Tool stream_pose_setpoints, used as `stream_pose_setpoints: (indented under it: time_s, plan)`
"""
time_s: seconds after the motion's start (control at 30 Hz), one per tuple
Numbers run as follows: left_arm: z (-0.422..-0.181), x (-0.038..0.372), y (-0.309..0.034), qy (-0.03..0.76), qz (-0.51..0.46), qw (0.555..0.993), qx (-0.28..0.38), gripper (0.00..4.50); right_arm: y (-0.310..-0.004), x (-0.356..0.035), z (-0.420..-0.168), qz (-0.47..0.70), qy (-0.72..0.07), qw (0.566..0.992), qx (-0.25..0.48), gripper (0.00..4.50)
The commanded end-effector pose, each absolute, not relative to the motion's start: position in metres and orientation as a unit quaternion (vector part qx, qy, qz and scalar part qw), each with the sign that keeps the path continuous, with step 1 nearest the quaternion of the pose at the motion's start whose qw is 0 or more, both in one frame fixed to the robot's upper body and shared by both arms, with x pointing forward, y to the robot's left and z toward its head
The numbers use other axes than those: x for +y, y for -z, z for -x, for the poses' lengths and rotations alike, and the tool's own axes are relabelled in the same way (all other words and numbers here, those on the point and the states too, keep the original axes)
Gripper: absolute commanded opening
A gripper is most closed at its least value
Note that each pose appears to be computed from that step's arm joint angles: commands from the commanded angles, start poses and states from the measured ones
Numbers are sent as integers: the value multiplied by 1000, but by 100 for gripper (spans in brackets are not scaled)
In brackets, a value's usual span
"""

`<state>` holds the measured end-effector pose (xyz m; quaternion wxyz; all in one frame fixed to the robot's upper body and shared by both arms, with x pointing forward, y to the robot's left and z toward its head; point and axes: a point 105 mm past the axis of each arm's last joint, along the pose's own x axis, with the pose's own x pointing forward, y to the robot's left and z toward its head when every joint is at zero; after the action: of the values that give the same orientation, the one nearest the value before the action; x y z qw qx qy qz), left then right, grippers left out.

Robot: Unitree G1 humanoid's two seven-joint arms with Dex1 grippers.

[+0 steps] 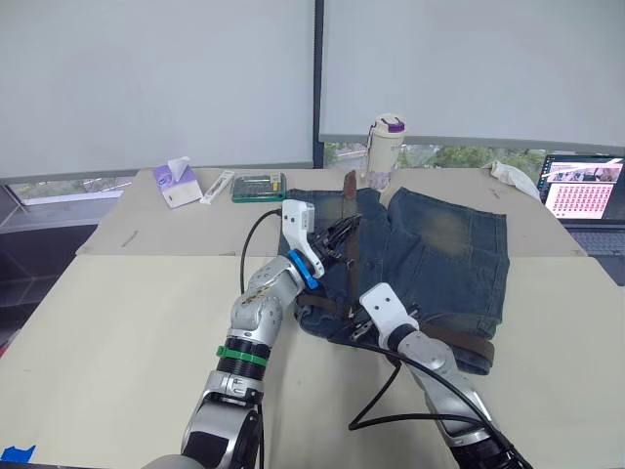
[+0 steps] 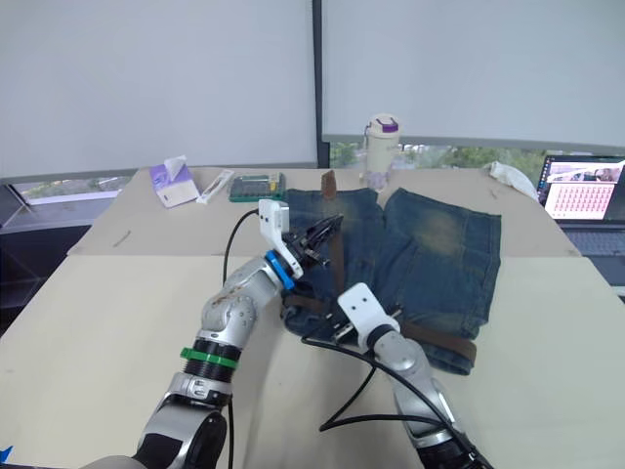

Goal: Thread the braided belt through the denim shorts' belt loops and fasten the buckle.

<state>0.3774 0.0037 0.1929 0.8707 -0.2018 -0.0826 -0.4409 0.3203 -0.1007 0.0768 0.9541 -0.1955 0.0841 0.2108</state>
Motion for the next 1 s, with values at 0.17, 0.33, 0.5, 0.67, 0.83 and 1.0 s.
stream_pose_setpoints:
  time_s: [0.17, 0.33, 0.5, 0.67, 0.83, 1.0]
  plan:
    - [-363, -9, -205, 487, 183, 847, -109, 0, -83, -123, -319, 130, -165, 974, 84, 2]
    - [-359, -16, -198, 500, 177, 842, -96, 0, -100, -137, -318, 59, -124, 989, 58, 2]
    - [-357, -23, -188, 510, 149, 843, -86, 0, -113, -146, -315, 2, -100, 994, 34, 2]
    - [-355, -28, -183, 515, 124, 844, -92, 0, -140, -157, -311, -70, -95, 993, -13, 2]
    - [-354, -32, -179, 509, 99, 850, -100, 0, -188, -155, -303, -153, -127, 978, -69, 151]
    - [-356, -34, -175, 499, 82, 857, -103, 0, -222, -145, -301, -180, -145, 968, -98, 325]
